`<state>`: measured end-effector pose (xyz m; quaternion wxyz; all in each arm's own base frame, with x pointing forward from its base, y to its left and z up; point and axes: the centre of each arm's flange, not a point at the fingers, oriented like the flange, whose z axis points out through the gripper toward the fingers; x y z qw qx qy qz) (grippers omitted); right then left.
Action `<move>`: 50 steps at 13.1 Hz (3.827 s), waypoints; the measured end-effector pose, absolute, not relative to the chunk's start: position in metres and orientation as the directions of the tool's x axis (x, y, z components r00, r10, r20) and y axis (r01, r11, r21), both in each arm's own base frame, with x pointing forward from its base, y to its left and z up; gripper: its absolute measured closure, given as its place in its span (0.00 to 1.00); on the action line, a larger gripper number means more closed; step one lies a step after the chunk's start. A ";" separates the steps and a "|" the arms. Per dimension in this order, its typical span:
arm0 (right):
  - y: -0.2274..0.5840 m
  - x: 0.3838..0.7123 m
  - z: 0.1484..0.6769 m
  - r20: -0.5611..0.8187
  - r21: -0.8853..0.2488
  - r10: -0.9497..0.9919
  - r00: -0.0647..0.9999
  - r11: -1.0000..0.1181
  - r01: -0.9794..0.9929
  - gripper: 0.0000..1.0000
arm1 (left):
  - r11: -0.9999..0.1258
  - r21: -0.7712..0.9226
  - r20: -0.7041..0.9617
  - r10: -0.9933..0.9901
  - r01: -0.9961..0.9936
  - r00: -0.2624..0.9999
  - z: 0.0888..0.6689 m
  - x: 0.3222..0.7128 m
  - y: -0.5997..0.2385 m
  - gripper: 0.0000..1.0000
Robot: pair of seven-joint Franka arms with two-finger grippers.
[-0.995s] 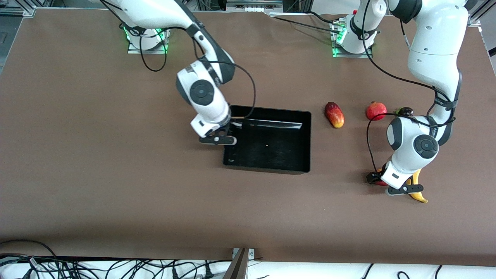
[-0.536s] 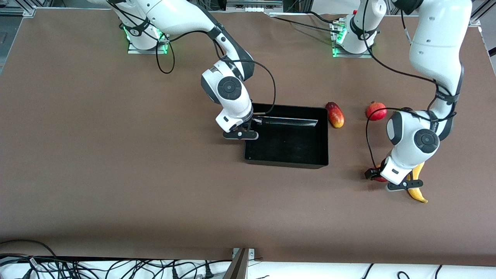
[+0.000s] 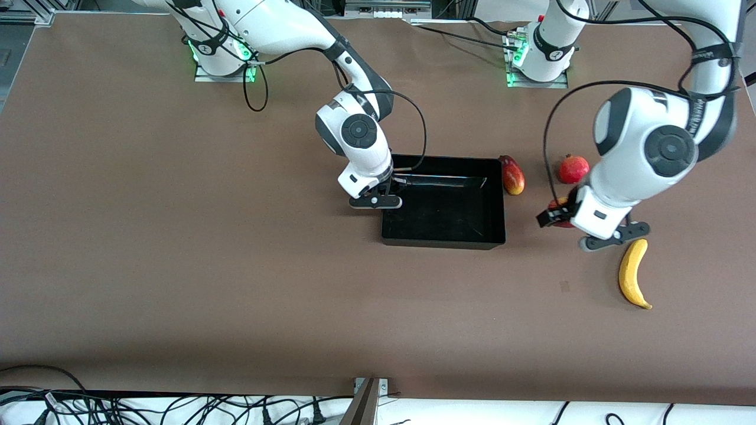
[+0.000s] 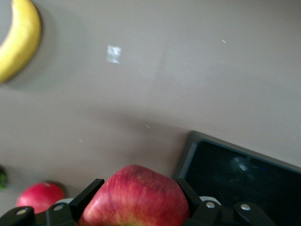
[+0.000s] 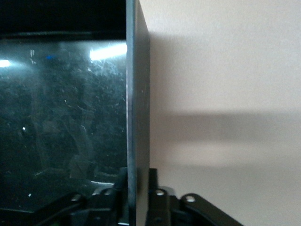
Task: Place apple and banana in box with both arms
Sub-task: 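Withdraw the right gripper while the left gripper carries the apple over the box, then lower the small red apple into the box and open the left gripper, then move the left gripper over to the yellow banana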
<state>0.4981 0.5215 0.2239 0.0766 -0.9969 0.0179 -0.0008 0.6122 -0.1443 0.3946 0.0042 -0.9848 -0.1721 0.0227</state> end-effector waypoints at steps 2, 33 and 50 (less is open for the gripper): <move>0.517 0.512 0.241 0.024 -0.171 -0.053 0.998 -0.984 -0.049 0.48 | -0.922 -0.024 -0.072 0.388 0.388 0.919 0.375 0.600 -0.193 0.32; 0.046 0.576 0.581 0.034 -0.035 0.051 0.998 -0.998 0.052 0.00 | -0.948 -0.067 -0.143 0.316 0.310 0.938 0.246 0.523 -0.378 0.00; 0.036 0.583 0.570 0.015 -0.027 0.036 0.999 -0.999 0.036 0.00 | -0.973 -0.089 -0.074 -0.208 -0.215 0.975 0.296 0.657 0.123 0.00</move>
